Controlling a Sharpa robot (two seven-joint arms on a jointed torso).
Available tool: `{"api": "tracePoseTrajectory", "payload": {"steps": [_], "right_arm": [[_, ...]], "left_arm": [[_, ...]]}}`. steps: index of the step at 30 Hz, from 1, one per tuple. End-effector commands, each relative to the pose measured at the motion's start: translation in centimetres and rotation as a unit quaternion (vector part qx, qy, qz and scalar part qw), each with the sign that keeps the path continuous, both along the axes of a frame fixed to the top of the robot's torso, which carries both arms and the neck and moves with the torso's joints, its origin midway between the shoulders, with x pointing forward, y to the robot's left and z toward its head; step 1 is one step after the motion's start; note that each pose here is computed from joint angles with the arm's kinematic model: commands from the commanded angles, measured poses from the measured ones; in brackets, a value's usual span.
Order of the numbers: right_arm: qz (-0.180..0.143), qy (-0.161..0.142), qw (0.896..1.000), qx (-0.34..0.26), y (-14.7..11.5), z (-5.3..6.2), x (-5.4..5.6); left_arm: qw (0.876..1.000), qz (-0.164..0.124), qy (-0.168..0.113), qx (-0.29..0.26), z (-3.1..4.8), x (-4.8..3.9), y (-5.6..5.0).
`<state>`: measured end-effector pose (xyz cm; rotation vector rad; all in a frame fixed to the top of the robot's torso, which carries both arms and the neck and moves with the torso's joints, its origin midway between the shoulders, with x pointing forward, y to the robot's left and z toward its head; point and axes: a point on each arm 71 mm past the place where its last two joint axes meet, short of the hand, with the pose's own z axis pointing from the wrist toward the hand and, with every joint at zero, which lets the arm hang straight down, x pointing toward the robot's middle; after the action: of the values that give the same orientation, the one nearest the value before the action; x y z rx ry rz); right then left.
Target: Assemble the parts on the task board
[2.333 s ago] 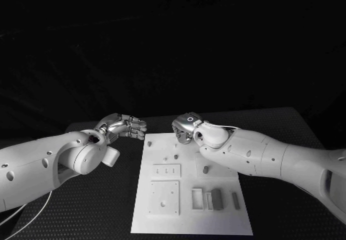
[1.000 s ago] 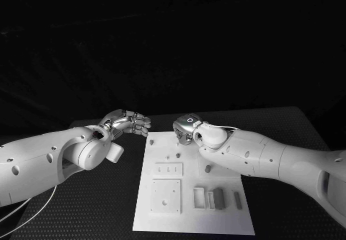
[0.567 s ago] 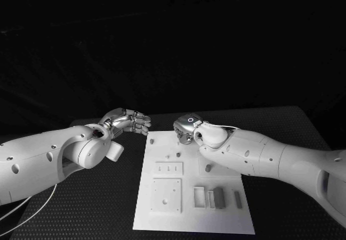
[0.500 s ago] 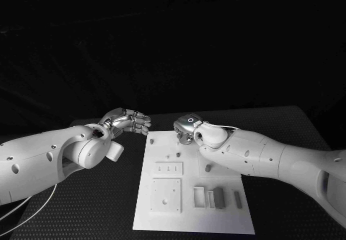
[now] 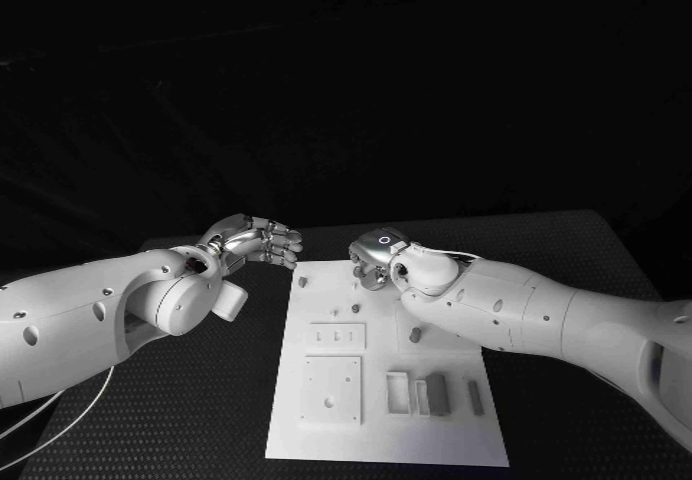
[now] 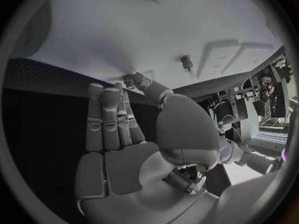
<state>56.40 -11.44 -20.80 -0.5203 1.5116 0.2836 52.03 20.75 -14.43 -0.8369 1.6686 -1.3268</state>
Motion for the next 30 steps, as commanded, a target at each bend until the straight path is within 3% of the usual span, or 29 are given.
{"api": "tracePoseTrajectory", "payload": {"steps": [1,8,14,17,19,21,26,30], "right_arm": [[0.007,-0.006,1.0,0.012,0.1,0.2,-0.3],[0.01,-0.036,0.999,0.037,-1.2,0.9,-1.0],[0.021,-0.038,0.994,0.096,-3.3,3.0,-1.5],[0.013,0.006,0.989,0.149,-5.3,4.4,-1.5],[0.013,0.056,0.986,0.154,-6.6,4.6,-1.4],[0.0,0.083,0.983,0.162,-7.8,5.1,-1.3],[-0.014,0.096,0.982,0.162,-9.9,5.8,-1.4],[-0.026,0.1,0.984,0.147,-10.8,5.6,-1.2]], "left_arm": [[1.0,-0.006,-0.004,-0.001,0.17,0.02,-0.1],[1.0,-0.003,-0.004,-0.001,0.19,-0.06,0.2],[1.0,0.0,-0.009,-0.002,0.47,-0.12,0.5],[1.0,-0.003,-0.011,-0.003,0.65,-0.13,0.4],[1.0,-0.002,-0.013,-0.004,0.73,-0.15,0.4],[1.0,-0.004,-0.014,-0.004,0.81,-0.16,0.4],[1.0,-0.005,-0.019,-0.003,0.88,-0.08,0.4],[1.0,-0.005,-0.02,-0.003,0.81,0.12,0.4]]}}
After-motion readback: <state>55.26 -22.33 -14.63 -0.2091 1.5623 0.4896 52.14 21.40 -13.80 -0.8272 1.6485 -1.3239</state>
